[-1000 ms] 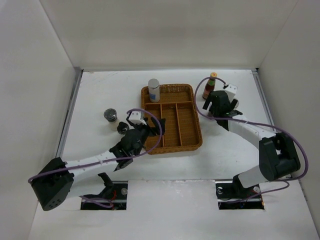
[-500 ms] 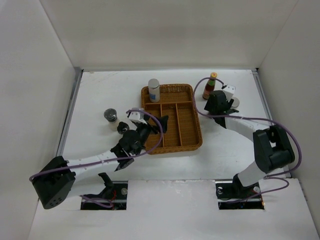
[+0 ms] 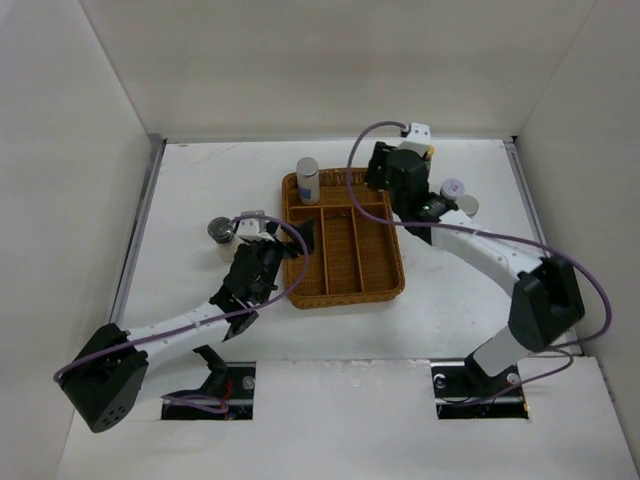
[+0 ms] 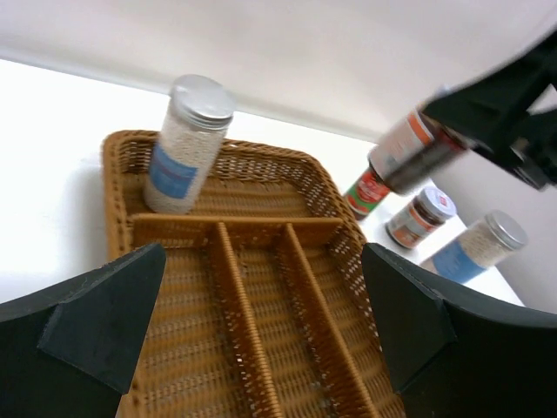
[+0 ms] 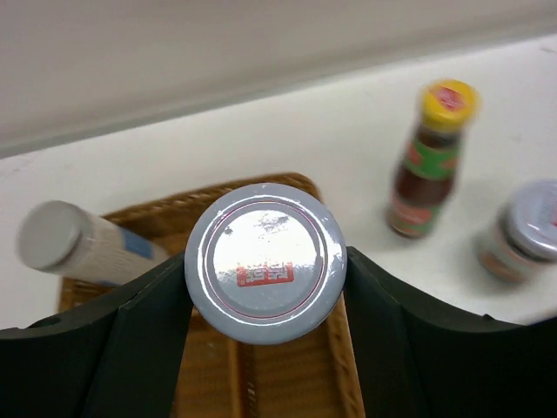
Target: Organize the condiment bottles
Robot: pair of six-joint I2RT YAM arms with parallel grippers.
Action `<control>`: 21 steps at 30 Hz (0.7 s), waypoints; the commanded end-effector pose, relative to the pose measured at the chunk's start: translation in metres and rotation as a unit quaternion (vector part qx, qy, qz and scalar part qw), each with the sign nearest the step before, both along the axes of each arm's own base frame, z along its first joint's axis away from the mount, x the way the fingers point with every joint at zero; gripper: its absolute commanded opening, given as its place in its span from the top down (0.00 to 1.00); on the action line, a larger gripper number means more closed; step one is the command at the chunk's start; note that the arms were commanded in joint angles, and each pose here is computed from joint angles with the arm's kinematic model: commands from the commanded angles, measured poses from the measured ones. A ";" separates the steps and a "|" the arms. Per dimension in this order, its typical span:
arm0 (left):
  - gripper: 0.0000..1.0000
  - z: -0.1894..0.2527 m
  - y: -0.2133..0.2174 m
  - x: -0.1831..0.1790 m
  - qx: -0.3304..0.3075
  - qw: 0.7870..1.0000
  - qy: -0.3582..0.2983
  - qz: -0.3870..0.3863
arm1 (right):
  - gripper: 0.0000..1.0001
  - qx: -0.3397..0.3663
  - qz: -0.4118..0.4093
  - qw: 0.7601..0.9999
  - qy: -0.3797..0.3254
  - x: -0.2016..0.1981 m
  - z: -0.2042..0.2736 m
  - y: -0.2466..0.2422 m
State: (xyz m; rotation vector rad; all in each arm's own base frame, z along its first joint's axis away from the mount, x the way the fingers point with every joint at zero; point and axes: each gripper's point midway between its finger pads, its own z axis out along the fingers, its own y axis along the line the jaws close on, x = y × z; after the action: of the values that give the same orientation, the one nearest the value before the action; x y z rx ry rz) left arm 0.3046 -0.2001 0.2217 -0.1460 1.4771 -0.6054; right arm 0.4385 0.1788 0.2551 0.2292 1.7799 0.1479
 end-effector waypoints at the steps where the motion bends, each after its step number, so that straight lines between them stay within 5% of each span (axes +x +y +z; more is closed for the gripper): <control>1: 0.00 0.018 0.017 -0.002 -0.030 0.999 -0.027 0.018 | 0.55 0.032 0.048 0.997 -0.046 0.032 0.023 0.047; 15: 0.00 0.011 0.024 -0.001 -0.028 0.999 -0.022 0.025 | 0.48 -0.009 0.118 0.992 0.047 0.075 -0.066 0.139; 21: 0.00 0.010 0.024 0.001 -0.027 0.999 -0.021 0.025 | 0.18 -0.008 0.114 0.991 0.070 0.063 -0.085 0.136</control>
State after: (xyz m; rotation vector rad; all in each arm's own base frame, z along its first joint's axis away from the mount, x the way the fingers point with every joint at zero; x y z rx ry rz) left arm 0.3048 -0.1780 0.2227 -0.1915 1.4520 -0.5778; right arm 0.4957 0.3044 0.1152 -0.0337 2.0616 0.1925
